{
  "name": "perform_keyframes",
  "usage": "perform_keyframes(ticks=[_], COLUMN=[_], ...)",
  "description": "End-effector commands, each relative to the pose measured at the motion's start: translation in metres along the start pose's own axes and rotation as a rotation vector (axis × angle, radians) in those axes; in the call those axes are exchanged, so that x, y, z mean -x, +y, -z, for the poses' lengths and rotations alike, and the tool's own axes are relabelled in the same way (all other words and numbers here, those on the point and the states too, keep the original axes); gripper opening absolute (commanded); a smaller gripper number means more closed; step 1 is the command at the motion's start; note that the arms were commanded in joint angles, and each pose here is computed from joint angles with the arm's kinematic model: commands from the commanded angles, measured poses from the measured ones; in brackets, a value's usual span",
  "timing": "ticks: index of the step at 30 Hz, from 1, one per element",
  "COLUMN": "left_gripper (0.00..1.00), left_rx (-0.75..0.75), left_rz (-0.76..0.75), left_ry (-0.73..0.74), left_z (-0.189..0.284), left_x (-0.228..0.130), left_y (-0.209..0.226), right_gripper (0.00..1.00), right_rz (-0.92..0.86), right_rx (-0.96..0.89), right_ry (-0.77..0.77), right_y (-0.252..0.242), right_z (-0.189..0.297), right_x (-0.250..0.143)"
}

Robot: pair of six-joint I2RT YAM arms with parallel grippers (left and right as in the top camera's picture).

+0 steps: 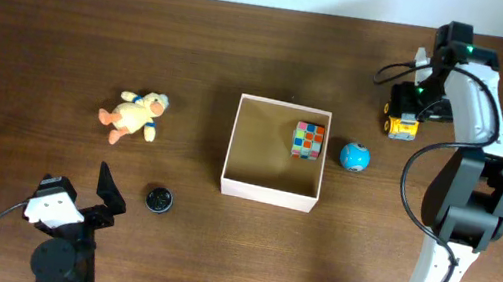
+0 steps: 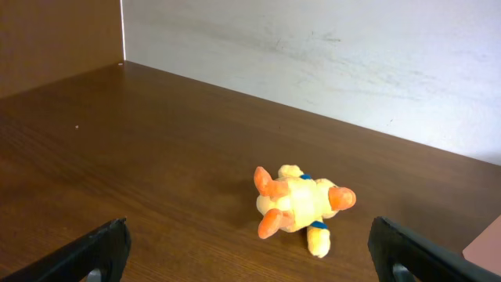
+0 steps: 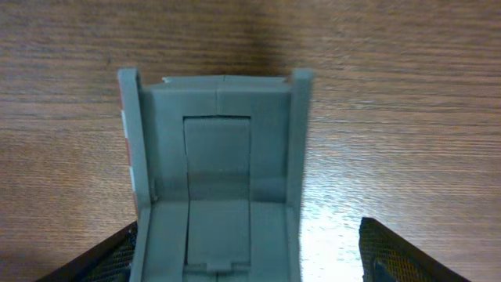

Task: Pack container
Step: 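Lower and close the right gripper on the toy truck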

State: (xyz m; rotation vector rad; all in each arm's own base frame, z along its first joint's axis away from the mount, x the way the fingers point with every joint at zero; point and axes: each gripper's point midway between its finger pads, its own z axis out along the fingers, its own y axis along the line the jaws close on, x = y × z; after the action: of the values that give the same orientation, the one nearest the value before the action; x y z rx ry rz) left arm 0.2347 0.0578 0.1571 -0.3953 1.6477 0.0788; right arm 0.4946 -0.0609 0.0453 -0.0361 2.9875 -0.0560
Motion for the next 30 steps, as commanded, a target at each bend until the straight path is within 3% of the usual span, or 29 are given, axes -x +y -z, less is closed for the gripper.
perform_keyframes(ticks=[1,17,30], left_gripper=[0.99,0.99,0.99], left_rx=[-0.013,-0.013,-0.013], left_rz=[-0.016,-0.016,-0.016], left_ry=[-0.004,-0.004,-0.004], left_z=[0.0,0.0,0.0], left_x=[-0.0008,-0.0008,-0.0008], left_y=[-0.0022,-0.0022,-0.0022], right_gripper=[0.78,0.53,0.51], right_rz=[0.004,-0.003,-0.021], right_rx=[0.017,0.016,0.016], right_ry=[0.019,0.019,0.019], right_y=[0.002,0.0017,0.0018], right_z=[-0.0094,-0.0094,-0.009], right_x=[-0.0037,-0.0037,-0.0035])
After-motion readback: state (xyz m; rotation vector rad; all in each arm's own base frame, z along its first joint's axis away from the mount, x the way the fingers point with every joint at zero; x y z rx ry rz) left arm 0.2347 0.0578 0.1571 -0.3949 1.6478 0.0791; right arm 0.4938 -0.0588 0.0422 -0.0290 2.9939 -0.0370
